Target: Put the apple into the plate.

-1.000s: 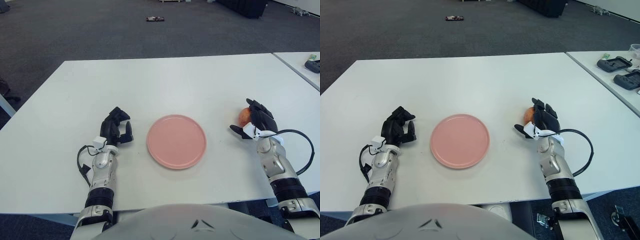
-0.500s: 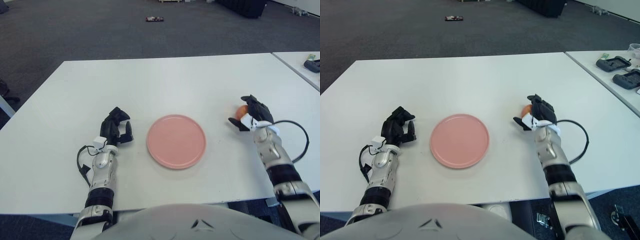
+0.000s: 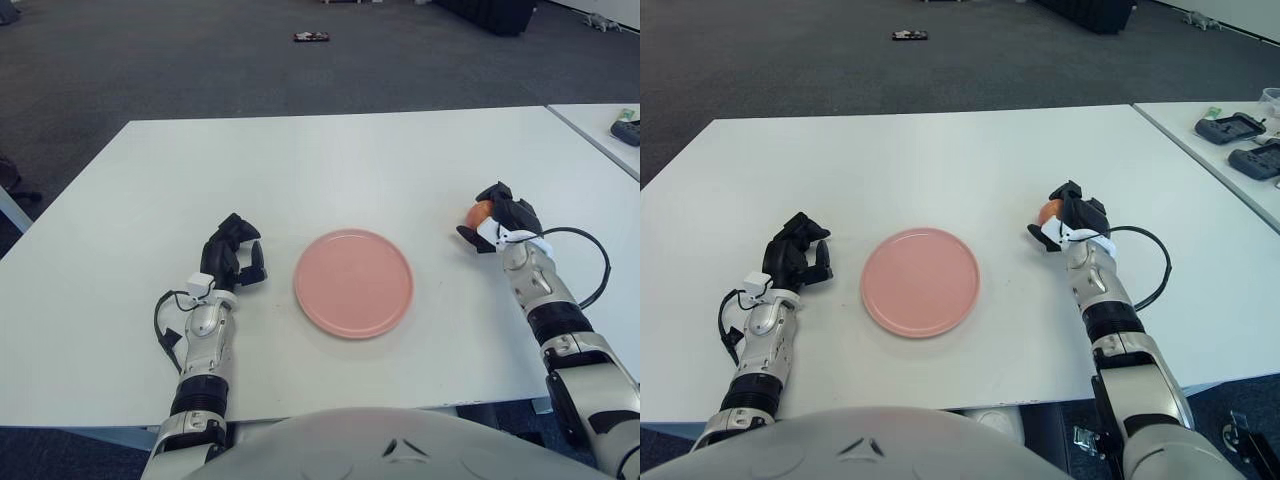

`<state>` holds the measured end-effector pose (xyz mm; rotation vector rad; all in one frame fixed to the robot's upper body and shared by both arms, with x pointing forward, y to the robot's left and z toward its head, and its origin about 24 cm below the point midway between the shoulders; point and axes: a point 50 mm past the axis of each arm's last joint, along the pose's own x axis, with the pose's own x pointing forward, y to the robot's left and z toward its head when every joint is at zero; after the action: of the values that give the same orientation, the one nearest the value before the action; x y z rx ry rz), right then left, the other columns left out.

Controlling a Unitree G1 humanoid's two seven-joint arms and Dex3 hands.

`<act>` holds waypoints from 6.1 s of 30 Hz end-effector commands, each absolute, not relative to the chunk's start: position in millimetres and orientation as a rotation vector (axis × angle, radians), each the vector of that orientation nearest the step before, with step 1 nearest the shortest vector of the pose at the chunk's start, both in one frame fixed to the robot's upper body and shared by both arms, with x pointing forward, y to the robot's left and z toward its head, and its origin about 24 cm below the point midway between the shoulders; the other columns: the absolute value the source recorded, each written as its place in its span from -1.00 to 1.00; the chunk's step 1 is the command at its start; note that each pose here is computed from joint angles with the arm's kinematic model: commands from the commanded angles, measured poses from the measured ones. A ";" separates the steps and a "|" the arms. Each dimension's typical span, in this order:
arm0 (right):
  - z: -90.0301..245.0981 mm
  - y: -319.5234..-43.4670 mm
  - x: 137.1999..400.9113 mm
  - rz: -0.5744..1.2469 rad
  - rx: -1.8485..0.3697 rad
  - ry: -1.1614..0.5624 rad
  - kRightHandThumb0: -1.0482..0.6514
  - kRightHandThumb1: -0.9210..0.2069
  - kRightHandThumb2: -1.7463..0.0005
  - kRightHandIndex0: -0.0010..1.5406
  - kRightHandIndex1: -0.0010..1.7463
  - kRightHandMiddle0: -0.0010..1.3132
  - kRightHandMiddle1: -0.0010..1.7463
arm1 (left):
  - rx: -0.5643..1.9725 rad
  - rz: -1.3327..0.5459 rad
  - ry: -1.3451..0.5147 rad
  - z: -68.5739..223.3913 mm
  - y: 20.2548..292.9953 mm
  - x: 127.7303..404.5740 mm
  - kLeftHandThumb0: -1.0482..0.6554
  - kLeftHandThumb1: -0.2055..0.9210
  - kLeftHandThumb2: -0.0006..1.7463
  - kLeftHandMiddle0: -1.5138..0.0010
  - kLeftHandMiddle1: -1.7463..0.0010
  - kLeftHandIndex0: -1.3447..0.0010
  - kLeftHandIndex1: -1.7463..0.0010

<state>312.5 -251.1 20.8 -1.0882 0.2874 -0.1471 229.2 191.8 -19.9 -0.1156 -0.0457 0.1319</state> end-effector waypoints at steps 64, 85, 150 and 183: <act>31.9 -231.3 310.9 -0.427 0.110 0.083 0.23 0.78 -1.00 0.21 0.92 0.03 1.00 | -0.168 0.183 0.099 -47.9 193.6 201.5 -0.40 -0.27 0.68 -0.65 -1.00 -0.06 -1.00; 74.1 -168.4 301.0 -0.181 0.371 -0.139 0.23 0.79 -1.00 0.24 0.89 0.04 1.00 | -0.176 0.177 0.093 -47.3 192.7 202.5 -0.39 -0.24 0.66 -0.63 -1.00 -0.03 -1.00; 83.3 -95.4 247.0 0.847 -1.154 -0.404 -0.52 0.06 -0.28 -0.96 -0.47 -0.96 0.19 | -0.204 0.174 0.090 -47.9 192.7 202.5 -0.38 -0.23 0.65 -0.64 -1.00 -0.02 -1.00; 91.0 -99.2 247.2 0.755 -1.022 -0.399 -1.00 -0.42 0.31 -1.00 -1.00 -1.00 -1.00 | -0.213 0.163 0.093 -48.0 193.7 202.9 -0.35 -0.13 0.57 -0.61 -1.00 0.05 -1.00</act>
<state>245.7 -95.8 84.4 -1.0579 -0.3762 0.7887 226.7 195.5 -19.5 -0.1683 -0.0426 0.1253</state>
